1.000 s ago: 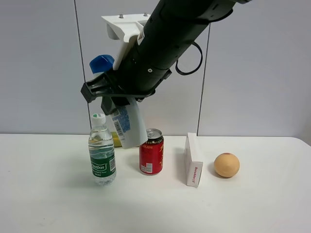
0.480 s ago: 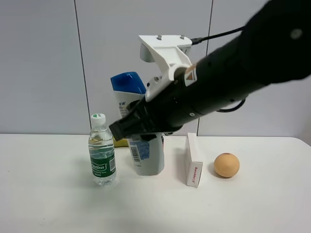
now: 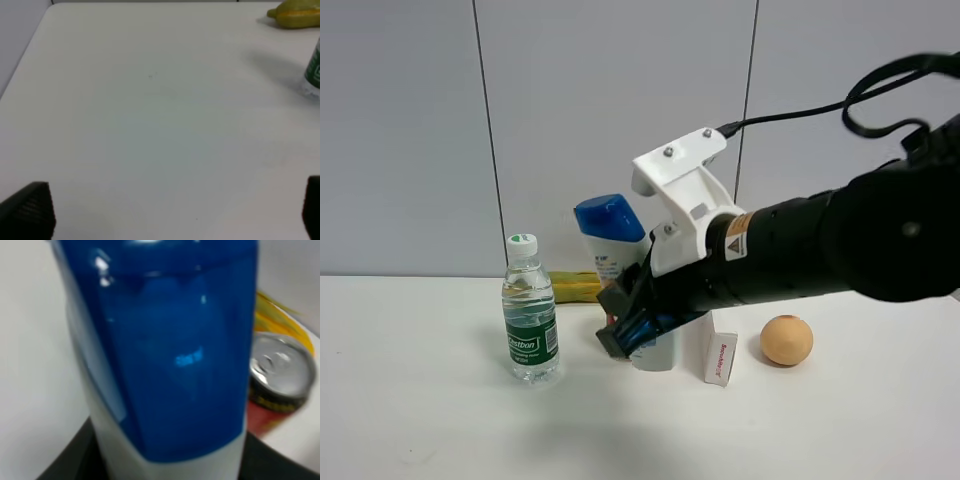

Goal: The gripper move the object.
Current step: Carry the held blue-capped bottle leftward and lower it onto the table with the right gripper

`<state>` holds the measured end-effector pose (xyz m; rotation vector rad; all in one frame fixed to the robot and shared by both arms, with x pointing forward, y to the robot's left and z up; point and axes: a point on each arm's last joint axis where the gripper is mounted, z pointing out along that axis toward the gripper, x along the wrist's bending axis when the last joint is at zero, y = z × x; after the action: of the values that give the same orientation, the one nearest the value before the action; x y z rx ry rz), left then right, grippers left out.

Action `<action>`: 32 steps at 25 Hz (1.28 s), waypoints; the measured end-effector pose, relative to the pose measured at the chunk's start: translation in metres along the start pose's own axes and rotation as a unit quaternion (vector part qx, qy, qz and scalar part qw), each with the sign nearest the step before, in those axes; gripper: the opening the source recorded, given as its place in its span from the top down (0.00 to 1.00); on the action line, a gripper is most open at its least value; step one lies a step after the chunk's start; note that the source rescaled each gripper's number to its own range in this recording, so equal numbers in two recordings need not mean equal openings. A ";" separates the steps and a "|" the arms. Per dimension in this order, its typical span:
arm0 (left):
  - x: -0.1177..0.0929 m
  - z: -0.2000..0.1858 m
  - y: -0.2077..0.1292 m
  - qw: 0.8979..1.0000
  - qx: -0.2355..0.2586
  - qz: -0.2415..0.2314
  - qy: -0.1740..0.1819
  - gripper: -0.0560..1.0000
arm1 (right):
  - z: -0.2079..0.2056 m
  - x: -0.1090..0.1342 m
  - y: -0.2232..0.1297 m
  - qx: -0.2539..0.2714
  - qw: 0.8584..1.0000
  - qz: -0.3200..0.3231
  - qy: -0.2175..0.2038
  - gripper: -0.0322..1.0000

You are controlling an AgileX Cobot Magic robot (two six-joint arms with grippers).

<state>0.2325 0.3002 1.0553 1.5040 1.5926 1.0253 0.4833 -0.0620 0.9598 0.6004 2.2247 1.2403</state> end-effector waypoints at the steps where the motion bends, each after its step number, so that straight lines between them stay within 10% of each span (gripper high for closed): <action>1: 0.000 0.000 0.000 1.000 0.000 0.000 0.000 0.00 | 0.004 0.001 -0.002 -0.007 1.000 -0.008 0.003 0.96; 32: 0.000 0.000 0.000 1.000 0.000 0.000 0.000 0.00 | 0.051 0.016 -0.057 -0.024 0.999 0.034 0.007 0.96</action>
<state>0.2325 0.3002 1.0553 1.5040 1.5926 1.0253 0.4960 -0.0475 0.8840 0.6558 2.1971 1.3319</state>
